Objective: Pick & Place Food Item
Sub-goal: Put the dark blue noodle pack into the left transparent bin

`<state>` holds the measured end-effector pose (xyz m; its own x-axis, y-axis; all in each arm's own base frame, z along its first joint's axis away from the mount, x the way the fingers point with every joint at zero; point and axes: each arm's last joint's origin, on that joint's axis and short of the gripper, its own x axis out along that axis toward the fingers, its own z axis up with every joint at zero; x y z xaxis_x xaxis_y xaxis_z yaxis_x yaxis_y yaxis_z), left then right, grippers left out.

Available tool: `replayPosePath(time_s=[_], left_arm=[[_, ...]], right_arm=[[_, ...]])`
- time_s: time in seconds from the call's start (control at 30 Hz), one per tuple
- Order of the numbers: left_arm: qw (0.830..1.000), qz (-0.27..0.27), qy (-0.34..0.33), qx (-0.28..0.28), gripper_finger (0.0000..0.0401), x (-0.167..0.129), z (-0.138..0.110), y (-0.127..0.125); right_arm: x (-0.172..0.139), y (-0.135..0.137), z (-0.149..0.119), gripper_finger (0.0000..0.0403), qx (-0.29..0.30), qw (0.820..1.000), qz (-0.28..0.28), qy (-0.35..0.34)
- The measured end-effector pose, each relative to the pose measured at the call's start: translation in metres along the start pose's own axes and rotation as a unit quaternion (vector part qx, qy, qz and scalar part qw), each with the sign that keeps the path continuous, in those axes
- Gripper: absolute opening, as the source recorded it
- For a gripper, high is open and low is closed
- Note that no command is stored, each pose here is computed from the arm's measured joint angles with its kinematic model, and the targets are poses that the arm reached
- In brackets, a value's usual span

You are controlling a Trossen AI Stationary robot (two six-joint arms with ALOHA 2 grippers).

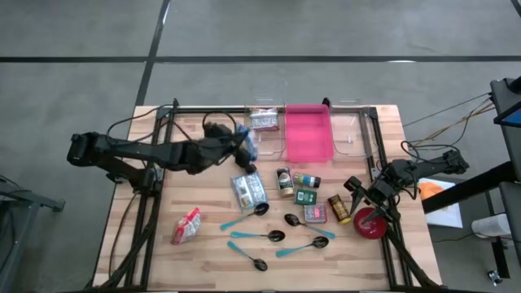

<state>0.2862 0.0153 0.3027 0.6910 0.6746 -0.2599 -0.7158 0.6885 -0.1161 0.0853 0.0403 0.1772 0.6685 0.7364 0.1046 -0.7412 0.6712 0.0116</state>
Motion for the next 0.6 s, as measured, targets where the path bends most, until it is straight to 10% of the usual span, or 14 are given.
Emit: replayPosePath(time_s=[0.6], left_arm=[[0.999,-0.013,-0.024,-0.037,0.0003,0.087,0.026,0.051]], right_arm=[[0.0,0.0,0.0,0.0206,0.0,1.0,0.0,0.0]])
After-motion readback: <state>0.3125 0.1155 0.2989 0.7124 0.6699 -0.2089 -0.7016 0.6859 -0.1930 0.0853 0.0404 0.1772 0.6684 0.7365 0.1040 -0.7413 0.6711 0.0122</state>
